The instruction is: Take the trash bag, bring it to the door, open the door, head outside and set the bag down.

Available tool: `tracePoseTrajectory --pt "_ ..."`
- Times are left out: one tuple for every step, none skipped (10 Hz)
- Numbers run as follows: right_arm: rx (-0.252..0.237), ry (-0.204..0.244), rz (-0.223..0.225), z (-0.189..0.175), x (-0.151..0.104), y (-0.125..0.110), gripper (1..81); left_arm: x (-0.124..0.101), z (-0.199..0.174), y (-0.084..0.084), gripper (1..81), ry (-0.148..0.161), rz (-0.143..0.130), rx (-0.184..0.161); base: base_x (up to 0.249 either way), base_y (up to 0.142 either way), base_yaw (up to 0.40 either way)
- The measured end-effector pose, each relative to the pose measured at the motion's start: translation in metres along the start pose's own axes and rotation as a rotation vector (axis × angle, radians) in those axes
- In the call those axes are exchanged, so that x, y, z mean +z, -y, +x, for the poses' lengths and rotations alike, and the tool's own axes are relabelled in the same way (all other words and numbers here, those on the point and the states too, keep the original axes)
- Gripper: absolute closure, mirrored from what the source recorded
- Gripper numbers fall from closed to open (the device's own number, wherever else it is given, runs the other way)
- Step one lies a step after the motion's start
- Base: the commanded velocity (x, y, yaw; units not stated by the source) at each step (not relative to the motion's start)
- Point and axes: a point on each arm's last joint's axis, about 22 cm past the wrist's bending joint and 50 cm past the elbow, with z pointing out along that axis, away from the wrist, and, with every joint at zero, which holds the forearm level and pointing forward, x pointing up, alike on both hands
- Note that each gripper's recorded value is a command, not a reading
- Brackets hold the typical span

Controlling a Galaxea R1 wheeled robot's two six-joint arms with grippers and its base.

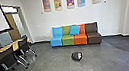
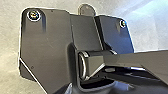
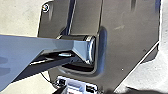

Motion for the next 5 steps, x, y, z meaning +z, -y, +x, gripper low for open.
tracePoseTrajectory --pt "0.000 0.000 0.000 0.0001 0.0000 -0.0002 1.0 0.0002 0.0000 -0.0005 1.0 0.000 -0.001 0.000 0.159 0.000 0.000" --pt "0.000 0.000 -0.001 0.0000 -0.0003 -0.0009 1.0 0.0006 0.0008 -0.0016 1.0 -0.001 -0.002 0.000 0.159 0.000 0.000" --pt "0.000 0.000 -0.007 0.0000 -0.0016 -0.0049 1.0 0.0016 0.0000 -0.0047 1.0 0.000 -0.006 -0.001 0.159 0.000 0.000" --pt "0.001 0.001 -0.007 -0.0023 -0.0014 -0.0049 1.0 0.0010 -0.0027 -0.0032 1.0 0.003 -0.004 -0.001 0.159 0.000 0.000" --pt "0.001 0.002 -0.003 -0.0019 -0.0004 -0.0020 1.0 0.0003 -0.0011 -0.0010 1.0 0.001 -0.001 -0.001 0.159 0.000 0.000"
